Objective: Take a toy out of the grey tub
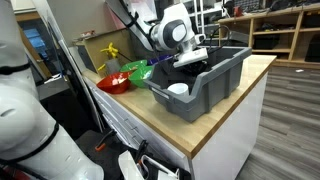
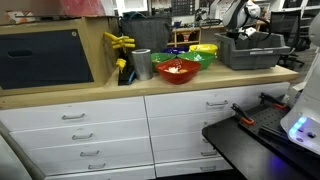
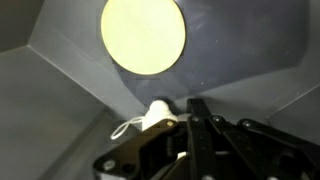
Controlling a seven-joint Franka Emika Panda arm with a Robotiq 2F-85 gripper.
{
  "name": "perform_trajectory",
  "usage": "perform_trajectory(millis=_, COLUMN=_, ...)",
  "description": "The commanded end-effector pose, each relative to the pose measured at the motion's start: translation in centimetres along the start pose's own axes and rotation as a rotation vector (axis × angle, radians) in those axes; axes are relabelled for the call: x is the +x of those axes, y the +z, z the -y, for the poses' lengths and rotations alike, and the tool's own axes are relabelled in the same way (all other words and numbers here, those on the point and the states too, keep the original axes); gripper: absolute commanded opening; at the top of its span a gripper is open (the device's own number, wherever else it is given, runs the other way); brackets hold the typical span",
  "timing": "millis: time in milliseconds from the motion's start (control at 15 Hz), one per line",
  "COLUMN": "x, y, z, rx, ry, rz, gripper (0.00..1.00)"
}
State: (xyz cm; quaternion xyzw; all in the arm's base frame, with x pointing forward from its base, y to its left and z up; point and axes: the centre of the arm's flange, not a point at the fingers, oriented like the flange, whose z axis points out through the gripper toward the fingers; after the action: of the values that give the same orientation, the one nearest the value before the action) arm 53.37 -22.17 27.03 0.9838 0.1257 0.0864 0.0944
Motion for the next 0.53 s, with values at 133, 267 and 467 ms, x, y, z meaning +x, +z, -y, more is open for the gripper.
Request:
perform_trajectory(millis=133, x=-1.0, y=-0.7, z=0.4, rx=-0.021, ry=-0.044, rz=-0.032, gripper=0.0)
perform_trajectory(millis=267, x=-1.0, y=-1.3, z=0.6, rx=-0.032, ry=-0.055, rz=-0.05, gripper=0.0)
perform_trajectory(millis=467, x=-1.2, y=-3.0, z=0.2, rx=-0.056, ry=-0.071, rz=-0.082, gripper=0.0)
